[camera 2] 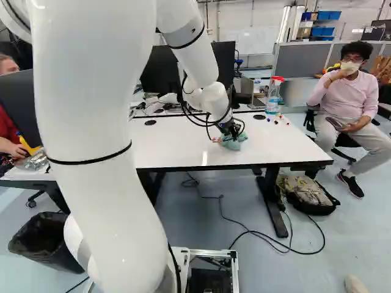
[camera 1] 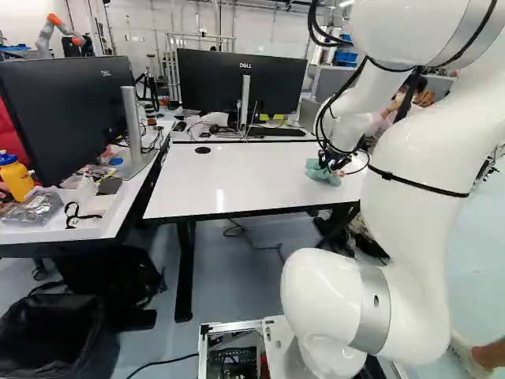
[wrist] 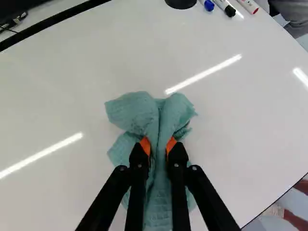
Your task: Clean the table with the green towel
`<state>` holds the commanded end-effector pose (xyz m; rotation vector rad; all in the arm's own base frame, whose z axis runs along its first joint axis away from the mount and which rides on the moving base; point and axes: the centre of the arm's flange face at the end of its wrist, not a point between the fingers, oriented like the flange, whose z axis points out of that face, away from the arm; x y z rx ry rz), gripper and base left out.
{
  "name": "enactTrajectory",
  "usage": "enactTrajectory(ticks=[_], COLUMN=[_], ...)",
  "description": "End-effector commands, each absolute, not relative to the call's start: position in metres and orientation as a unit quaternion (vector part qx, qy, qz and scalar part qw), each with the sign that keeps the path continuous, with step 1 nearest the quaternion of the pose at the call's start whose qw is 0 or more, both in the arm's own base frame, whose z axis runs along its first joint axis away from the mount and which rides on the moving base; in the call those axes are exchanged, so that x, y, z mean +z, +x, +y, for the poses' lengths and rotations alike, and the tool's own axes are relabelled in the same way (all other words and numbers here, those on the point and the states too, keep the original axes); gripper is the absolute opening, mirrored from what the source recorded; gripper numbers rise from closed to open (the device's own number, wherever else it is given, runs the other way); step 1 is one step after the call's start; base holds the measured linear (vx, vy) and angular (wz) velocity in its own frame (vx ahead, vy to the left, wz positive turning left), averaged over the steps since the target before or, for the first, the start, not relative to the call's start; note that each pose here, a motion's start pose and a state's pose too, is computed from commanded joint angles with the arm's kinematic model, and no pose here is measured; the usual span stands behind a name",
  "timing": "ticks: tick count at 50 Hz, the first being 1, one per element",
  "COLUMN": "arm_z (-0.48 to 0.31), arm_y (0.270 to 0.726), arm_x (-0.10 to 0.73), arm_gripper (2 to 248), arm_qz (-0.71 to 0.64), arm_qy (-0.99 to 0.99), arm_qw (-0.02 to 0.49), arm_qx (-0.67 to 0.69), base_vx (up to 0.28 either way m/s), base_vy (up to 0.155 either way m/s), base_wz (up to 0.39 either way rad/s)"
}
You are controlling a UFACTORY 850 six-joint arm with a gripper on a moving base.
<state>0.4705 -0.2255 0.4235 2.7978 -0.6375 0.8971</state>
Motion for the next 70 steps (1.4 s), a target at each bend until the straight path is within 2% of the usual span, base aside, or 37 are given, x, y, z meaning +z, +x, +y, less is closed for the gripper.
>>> enactTrajectory(ticks=[70], arm_z=[-0.211], arm_y=[0.479], arm_x=[0.423], arm_gripper=[54], arm_qz=[-0.197], arm_qy=[0.933], arm_qw=[0.062], arm_qx=[0.294], base_vx=[0.000], base_vy=[0.000], base_wz=[0.000])
